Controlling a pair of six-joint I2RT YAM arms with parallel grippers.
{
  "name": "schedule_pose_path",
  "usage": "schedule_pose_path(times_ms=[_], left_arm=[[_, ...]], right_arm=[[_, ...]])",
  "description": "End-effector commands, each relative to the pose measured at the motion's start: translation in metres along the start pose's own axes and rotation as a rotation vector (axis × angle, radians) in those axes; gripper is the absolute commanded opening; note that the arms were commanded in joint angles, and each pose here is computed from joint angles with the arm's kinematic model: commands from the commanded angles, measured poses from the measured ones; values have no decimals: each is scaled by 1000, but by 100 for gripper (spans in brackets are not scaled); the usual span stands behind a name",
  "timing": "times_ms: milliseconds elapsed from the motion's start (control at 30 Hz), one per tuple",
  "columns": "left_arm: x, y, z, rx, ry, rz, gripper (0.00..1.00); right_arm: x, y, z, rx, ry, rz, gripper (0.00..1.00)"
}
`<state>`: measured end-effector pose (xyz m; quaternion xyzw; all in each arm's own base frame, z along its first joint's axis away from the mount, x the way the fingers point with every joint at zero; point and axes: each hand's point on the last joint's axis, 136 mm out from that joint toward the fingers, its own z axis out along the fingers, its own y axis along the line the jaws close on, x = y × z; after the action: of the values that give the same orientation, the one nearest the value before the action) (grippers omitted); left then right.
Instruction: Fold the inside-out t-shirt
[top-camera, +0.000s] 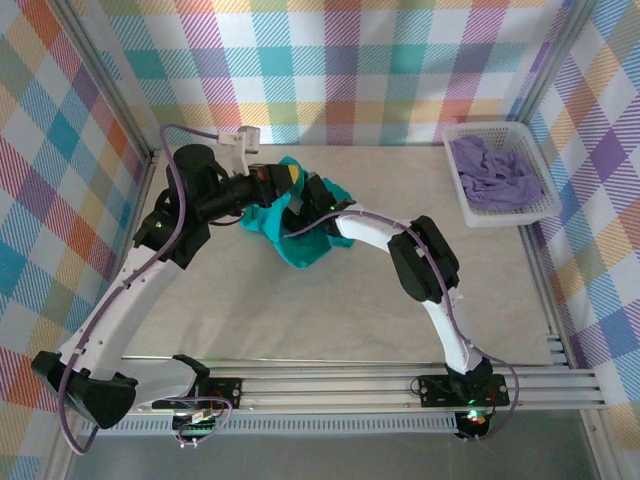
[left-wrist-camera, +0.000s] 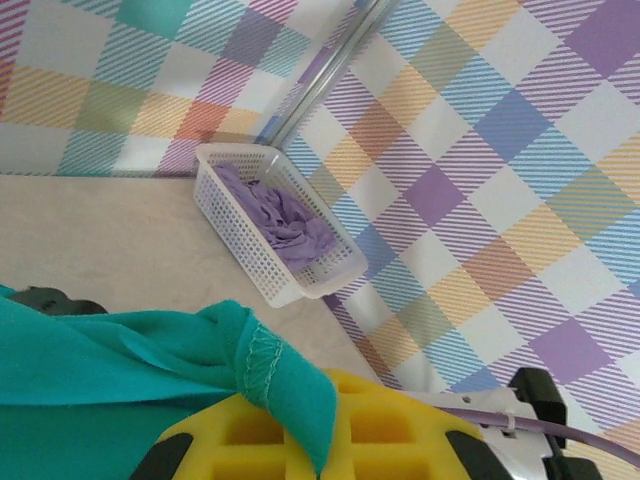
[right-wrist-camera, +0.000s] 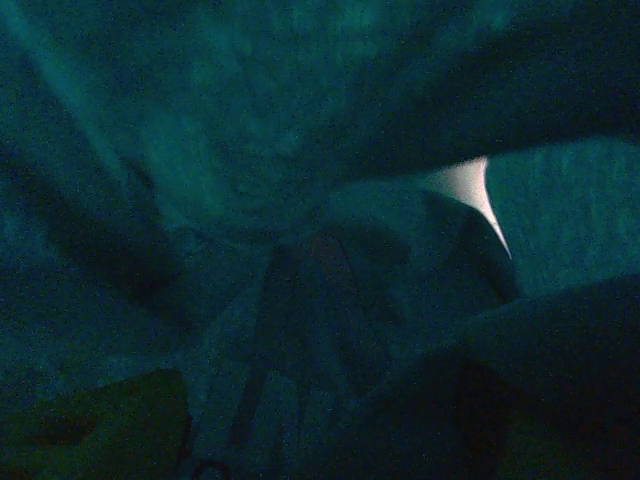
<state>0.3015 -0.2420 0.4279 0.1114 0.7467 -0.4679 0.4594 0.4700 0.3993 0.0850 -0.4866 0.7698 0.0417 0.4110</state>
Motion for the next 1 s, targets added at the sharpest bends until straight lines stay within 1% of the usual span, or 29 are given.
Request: schedule_pose_path(times_ms=[0, 100, 200, 367, 467, 533, 600, 733, 833, 900, 967], left_arm=[[-30, -46, -19, 122, -91, 86, 0], [-35, -51, -22, 126, -108, 101, 0], [-43, -58, -26, 138, -126, 116, 0], [-55, -69, -35, 150, -163, 139, 0], [-52, -49, -36, 55, -186, 143, 0], [-43, -22, -29, -46, -179, 131, 0], [-33, 1, -20, -118, -162, 119, 0], [-26, 26, -12, -206, -154, 108, 0], [-34, 32, -17, -265, -180, 124, 0], [-42, 32, -23, -289, -211, 139, 0], [-40, 39, -28, -337, -207, 138, 0]], right_arm=[[26, -17, 8, 17, 124, 43, 74], [31, -18, 11, -7, 168, 63, 77], [39, -19, 15, -21, 217, 85, 82], [48, -19, 17, -84, 257, 160, 81], [57, -14, 17, -134, 291, 171, 81], [72, -9, 19, -158, 347, 160, 81], [85, -3, 21, -190, 392, 161, 80], [109, 8, 24, -237, 489, 151, 77], [123, 17, 22, -277, 540, 161, 73], [128, 19, 20, -291, 562, 169, 66], [130, 21, 18, -305, 568, 175, 60]])
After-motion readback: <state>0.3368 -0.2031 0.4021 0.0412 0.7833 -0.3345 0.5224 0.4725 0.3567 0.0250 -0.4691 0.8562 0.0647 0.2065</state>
